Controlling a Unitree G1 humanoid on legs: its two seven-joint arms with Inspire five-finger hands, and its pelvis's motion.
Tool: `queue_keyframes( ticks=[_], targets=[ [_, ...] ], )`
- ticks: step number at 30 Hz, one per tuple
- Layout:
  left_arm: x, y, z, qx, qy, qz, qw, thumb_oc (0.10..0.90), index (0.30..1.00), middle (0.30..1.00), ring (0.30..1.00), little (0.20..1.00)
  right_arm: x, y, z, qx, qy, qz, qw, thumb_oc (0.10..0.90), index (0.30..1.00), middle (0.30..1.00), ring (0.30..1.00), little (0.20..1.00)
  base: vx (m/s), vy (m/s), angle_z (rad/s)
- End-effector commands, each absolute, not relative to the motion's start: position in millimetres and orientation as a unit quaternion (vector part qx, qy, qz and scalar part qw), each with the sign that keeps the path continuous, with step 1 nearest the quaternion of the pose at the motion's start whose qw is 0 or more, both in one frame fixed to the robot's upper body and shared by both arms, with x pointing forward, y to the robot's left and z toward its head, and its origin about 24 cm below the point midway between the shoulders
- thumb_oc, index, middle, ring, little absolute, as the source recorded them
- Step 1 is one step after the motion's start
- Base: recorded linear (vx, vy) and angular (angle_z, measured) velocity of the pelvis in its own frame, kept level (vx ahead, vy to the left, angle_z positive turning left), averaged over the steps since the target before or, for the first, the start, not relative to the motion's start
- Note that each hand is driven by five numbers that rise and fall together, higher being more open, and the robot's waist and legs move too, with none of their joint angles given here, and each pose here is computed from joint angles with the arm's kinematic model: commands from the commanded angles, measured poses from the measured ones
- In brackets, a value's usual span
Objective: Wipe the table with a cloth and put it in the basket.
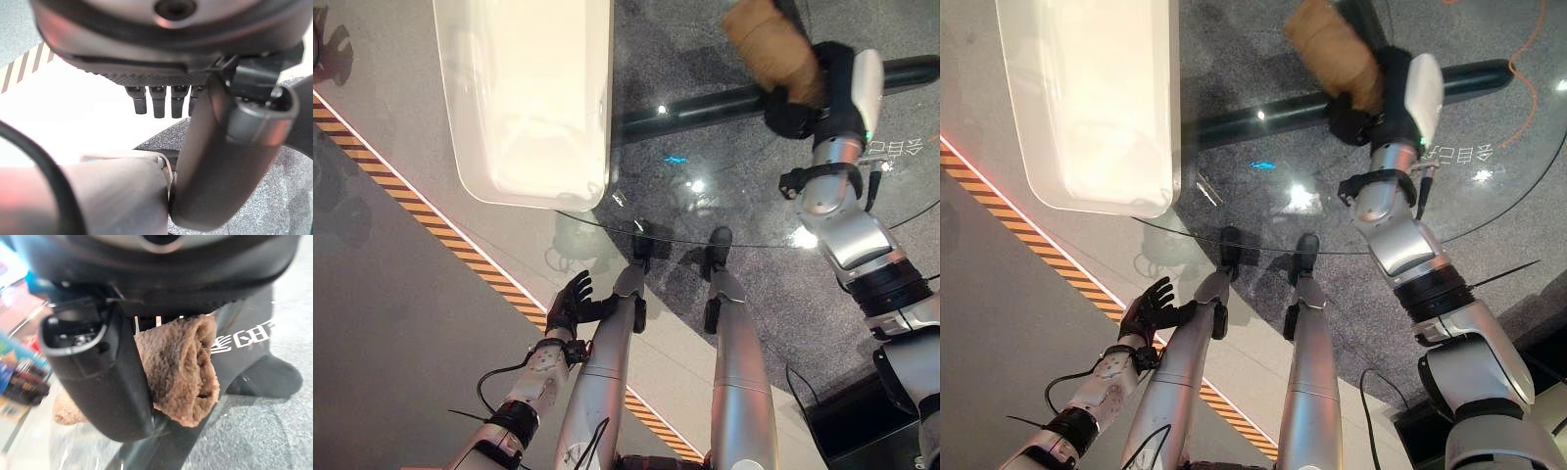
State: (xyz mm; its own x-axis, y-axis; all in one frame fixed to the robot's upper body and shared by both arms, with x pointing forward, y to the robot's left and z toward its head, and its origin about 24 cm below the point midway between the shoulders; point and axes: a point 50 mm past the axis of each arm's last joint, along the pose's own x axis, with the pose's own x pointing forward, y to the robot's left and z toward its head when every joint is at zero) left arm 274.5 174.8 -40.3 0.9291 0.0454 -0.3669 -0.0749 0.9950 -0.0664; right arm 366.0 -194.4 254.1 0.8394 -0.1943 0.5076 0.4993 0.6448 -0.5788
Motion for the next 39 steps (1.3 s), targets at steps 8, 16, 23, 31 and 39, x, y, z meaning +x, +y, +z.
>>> queue_keyframes(
  ticks=[8,16,23,31,39],
  targets=[
    [223.7,191.4,-82.5,-0.016,0.265,0.052,0.963,0.800,0.900,0.900,0.900,0.900,346.3,-132.6,256.2,-0.408,-0.267,0.030,0.873,0.100,0.300,0.300,0.300,0.200,0.00,0.004,0.02],
    [226.2,196.9,-80.2,-0.014,0.260,0.058,0.964,0.800,0.900,0.900,0.900,0.900,332.2,-111.1,234.9,-0.405,-0.255,0.172,0.861,0.100,0.300,0.300,0.300,0.200,0.00,0.002,0.01],
    [229.1,205.1,-76.8,-0.006,0.259,0.062,0.964,0.800,0.900,0.900,0.900,0.900,316.3,-94.2,222.3,-0.408,-0.233,0.319,0.823,0.100,0.300,0.300,0.300,0.200,0.00,-0.011,0.01],
    [230.9,209.2,-75.5,0.001,0.259,0.064,0.964,0.800,0.900,0.900,0.900,0.900,314.0,-91.8,205.9,-0.443,-0.180,0.386,0.789,0.100,0.300,0.300,0.300,0.200,0.00,-0.024,0.03],
    [230.4,210.1,-74.3,-0.002,0.254,0.066,0.965,0.800,0.900,0.900,0.900,0.900,319.1,-102.2,202.6,-0.452,-0.174,0.353,0.801,0.100,0.300,0.300,0.300,0.200,0.00,0.000,0.00]
  ],
)
